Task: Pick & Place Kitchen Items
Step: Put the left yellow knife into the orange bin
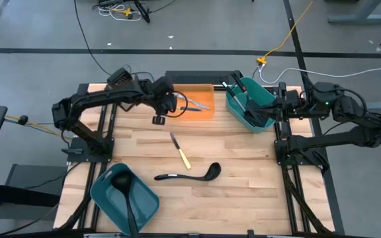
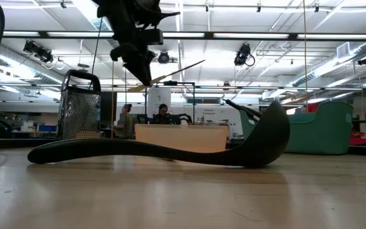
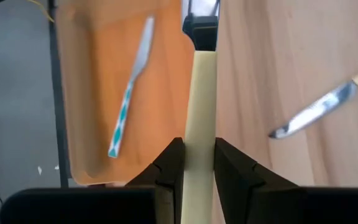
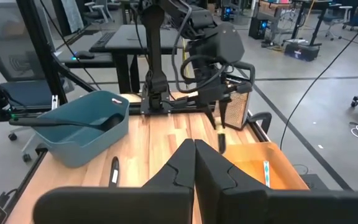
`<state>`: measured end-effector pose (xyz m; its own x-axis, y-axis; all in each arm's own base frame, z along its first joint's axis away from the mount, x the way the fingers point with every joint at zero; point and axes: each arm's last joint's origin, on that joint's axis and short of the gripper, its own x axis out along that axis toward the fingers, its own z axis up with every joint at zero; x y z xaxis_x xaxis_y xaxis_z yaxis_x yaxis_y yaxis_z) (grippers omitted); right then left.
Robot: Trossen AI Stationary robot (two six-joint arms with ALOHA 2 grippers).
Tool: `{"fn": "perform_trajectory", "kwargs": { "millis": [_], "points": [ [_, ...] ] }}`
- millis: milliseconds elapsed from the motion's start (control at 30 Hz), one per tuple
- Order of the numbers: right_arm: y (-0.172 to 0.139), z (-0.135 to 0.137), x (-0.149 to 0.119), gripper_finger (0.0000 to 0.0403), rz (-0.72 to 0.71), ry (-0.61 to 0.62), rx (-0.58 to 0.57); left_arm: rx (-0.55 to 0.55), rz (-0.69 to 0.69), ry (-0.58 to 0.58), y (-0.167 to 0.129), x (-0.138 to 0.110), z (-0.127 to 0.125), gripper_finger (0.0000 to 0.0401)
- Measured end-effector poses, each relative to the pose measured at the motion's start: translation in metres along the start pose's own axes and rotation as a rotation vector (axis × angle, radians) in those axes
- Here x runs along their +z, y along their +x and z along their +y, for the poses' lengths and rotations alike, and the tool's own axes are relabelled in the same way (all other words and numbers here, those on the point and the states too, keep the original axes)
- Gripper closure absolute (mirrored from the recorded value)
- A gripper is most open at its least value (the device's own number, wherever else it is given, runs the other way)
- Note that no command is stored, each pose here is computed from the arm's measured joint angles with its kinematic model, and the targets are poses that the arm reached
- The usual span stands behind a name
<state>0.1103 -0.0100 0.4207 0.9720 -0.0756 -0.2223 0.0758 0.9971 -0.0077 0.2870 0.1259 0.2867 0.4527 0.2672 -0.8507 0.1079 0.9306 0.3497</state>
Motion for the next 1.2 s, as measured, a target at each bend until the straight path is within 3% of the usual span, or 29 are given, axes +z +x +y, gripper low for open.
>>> {"fn": "perform_trajectory", "kwargs": {
  "millis": [633,967,1200],
  "points": [
    [0.0,0.0,-0.001,0.0398,0.015,-0.003,-0.001,0.092,-0.125,-0.284,0.002,-0.002,0.028,0.0332],
    [0.0,0.0,-0.001,0.0398,0.015,0.0,0.0,0.087,-0.146,-0.312,0.002,0.0,0.029,0.0332],
    [0.0,0.0,-0.002,0.0398,0.016,-0.001,0.0,0.064,-0.128,-0.367,0.029,0.002,0.031,0.0332]
  ]
}}
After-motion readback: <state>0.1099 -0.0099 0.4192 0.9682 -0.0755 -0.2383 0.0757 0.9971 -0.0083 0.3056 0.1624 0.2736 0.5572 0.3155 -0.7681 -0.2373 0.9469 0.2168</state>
